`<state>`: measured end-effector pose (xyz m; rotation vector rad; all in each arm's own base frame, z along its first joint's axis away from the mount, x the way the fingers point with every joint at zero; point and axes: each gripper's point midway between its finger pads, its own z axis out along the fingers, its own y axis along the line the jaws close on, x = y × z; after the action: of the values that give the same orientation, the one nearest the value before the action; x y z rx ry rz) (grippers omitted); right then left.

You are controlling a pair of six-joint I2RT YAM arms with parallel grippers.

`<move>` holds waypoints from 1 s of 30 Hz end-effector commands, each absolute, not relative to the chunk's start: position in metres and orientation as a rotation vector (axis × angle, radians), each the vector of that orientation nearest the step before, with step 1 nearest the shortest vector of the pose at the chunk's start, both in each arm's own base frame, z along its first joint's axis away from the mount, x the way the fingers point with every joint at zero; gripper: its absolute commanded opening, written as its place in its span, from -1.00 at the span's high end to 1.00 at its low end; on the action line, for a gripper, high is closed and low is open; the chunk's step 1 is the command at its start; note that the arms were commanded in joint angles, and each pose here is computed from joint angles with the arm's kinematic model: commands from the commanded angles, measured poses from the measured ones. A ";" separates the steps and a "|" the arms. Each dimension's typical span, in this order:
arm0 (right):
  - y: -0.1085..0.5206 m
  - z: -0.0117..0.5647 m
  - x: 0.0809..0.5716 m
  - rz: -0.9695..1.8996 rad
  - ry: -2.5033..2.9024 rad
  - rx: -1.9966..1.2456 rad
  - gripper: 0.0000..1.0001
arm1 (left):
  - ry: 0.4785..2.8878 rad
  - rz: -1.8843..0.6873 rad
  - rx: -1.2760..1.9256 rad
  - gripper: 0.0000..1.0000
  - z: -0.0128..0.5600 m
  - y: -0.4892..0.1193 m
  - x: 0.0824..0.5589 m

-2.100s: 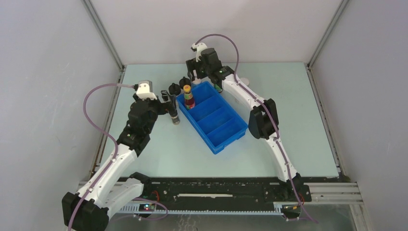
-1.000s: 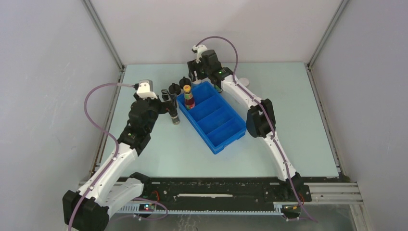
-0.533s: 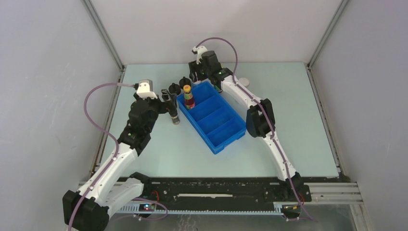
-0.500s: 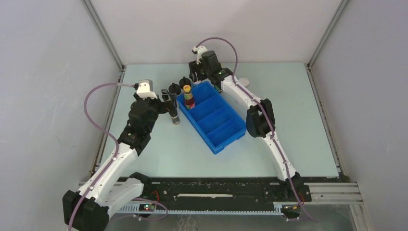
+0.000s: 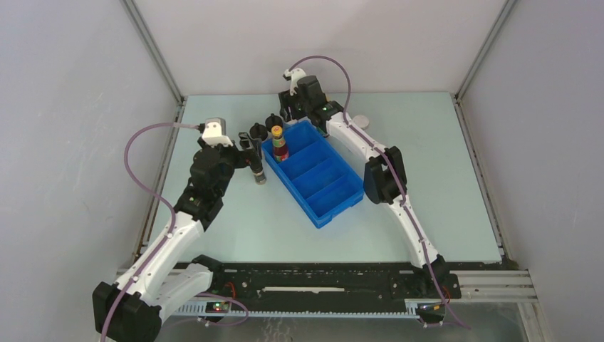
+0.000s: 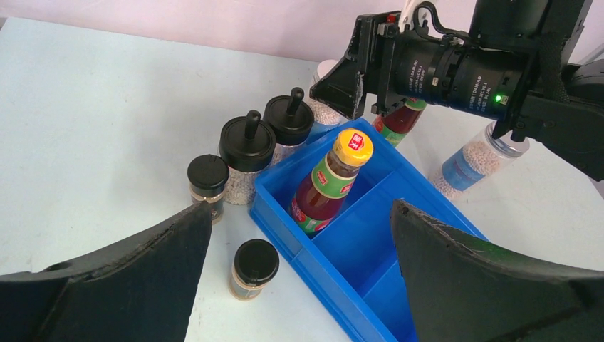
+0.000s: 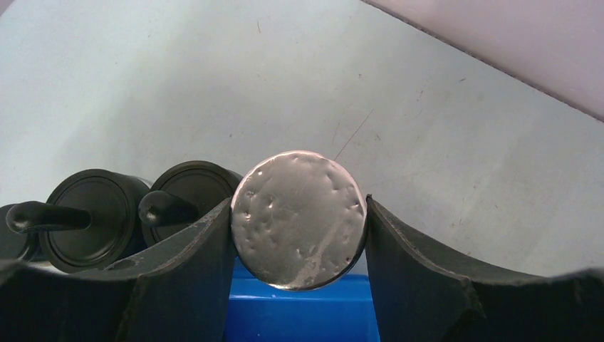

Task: Organize the condiment bottles
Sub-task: Pick up the bottle from the center of the board.

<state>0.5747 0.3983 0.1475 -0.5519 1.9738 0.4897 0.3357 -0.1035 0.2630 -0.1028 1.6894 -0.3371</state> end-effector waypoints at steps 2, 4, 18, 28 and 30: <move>0.399 0.196 0.580 0.464 1.860 -0.526 0.97 | 1.651 -0.371 -0.106 -1.00 0.271 -0.106 0.331; 0.398 0.199 0.580 0.452 1.849 -0.532 1.00 | 1.651 -0.368 -0.107 -1.00 0.270 -0.105 0.330; 0.393 0.235 0.577 0.430 1.779 -0.529 1.00 | 1.646 -0.361 -0.114 -1.00 0.270 -0.103 0.328; 0.389 0.268 0.572 0.434 1.728 -0.523 1.00 | 1.644 -0.353 -0.120 -1.00 0.269 -0.101 0.327; 0.388 0.273 0.570 0.435 1.721 -0.522 1.00 | 1.643 -0.352 -0.121 -1.00 0.269 -0.100 0.327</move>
<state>0.5738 0.3934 0.1576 -0.5679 1.9371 0.4119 0.3298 -0.1010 0.2744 -0.1080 1.6510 -0.3474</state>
